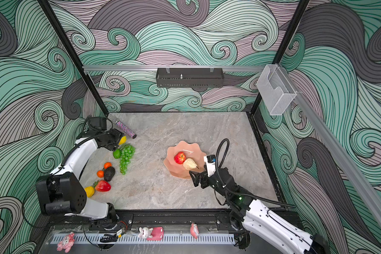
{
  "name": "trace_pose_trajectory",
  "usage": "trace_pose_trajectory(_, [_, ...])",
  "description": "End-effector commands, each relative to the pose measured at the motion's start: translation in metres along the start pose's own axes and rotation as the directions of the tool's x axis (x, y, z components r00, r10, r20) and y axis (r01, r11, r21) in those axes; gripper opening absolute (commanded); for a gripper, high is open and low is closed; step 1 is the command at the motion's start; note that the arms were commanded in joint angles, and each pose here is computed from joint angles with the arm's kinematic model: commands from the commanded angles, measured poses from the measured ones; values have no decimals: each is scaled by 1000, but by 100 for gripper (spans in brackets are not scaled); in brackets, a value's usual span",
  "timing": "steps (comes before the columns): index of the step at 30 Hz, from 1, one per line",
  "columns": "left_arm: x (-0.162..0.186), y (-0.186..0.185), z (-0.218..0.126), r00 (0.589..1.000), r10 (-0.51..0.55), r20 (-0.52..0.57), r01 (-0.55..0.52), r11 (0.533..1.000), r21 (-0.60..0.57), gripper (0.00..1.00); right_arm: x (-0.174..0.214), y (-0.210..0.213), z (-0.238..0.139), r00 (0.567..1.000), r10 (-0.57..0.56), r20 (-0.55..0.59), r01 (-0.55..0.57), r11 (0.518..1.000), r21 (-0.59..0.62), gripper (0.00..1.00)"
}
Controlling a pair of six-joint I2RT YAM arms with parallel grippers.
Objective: Place and organize the fake fruits in the fruit bowl
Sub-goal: 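Lift the yellow lemon with the left gripper, then carry the lemon toward the bowl while the right gripper approaches it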
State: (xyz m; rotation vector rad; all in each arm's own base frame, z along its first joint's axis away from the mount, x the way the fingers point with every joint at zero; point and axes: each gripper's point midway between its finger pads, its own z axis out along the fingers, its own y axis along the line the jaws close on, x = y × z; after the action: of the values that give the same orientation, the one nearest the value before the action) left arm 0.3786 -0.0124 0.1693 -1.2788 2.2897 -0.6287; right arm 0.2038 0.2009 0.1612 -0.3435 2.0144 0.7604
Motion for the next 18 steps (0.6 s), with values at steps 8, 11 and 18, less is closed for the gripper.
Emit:
trace_pose_trajectory(8, [145, -88, -11, 900, 371, -230, -310, 914, 261, 63, -39, 20, 4, 992, 113, 49, -111, 993, -35, 97])
trace_pose_trajectory(11, [176, -93, -5, 843, 477, -250, -395, 863, 314, 60, -33, 9, -3, 991, 133, 23, -134, 991, 25, 97])
trace_pose_trajectory(18, [234, -106, -2, 649, 741, -170, -623, 646, 441, 57, -22, -11, -28, 978, 207, -37, -199, 968, 151, 98])
